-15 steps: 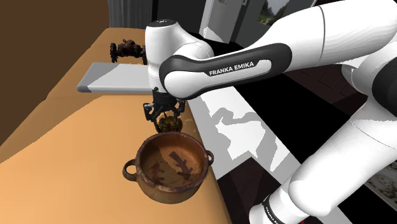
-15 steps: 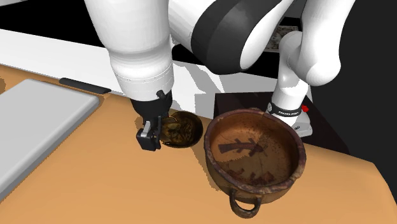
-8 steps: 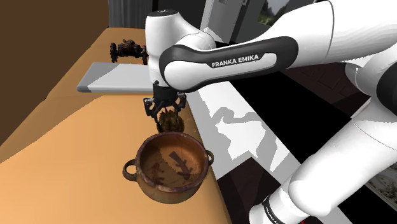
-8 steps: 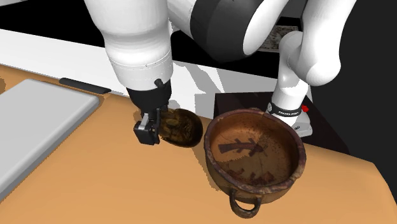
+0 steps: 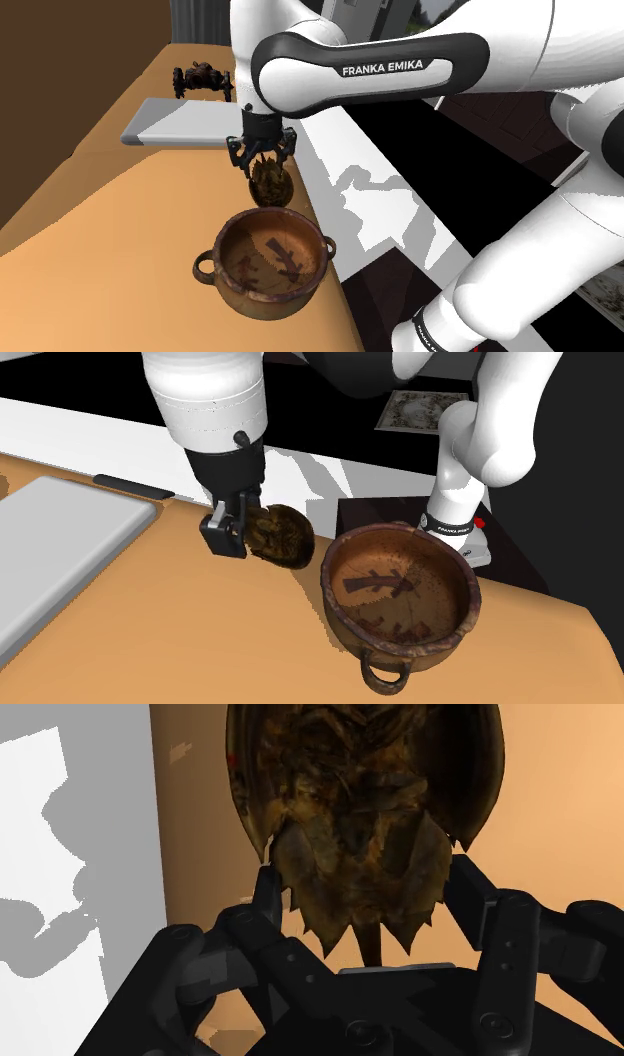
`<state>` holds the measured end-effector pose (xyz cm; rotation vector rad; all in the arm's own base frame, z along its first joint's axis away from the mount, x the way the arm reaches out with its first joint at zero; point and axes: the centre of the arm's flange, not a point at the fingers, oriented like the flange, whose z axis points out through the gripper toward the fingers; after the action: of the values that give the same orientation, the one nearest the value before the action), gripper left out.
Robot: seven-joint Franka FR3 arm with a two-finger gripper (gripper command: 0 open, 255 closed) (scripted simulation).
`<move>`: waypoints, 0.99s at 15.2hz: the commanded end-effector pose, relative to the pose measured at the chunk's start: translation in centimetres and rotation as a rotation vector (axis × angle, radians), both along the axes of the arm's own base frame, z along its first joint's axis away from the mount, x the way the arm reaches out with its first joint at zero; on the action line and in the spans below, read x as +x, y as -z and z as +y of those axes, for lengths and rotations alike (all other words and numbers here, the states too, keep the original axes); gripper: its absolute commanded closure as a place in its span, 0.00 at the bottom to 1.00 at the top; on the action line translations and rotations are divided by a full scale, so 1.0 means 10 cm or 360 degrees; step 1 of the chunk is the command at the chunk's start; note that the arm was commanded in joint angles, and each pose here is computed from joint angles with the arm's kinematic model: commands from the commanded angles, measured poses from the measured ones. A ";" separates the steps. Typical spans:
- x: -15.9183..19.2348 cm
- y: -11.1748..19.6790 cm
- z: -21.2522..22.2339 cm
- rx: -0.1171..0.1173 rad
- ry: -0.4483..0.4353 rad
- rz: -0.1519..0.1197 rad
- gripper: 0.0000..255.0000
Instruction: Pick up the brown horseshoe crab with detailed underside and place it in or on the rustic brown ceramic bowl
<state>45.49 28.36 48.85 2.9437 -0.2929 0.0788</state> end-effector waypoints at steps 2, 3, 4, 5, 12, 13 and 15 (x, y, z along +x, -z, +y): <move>0.00 -0.16 0.00 0.0000 0.0000 0.0000 1.00; 0.00 -0.22 0.00 0.0000 0.0000 0.0000 1.00; 0.00 -0.27 0.00 0.0000 0.0000 0.0000 1.00; 0.00 -0.32 0.00 0.0000 0.0000 0.0000 1.00; 0.00 -0.53 -0.01 0.0000 0.0000 0.0000 0.00; -0.06 -0.46 -0.10 0.0002 -0.0003 0.0010 0.00; -0.19 -0.32 -0.27 0.0006 -0.0009 0.0030 0.00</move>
<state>44.06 26.38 52.83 2.9453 -0.2854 0.0597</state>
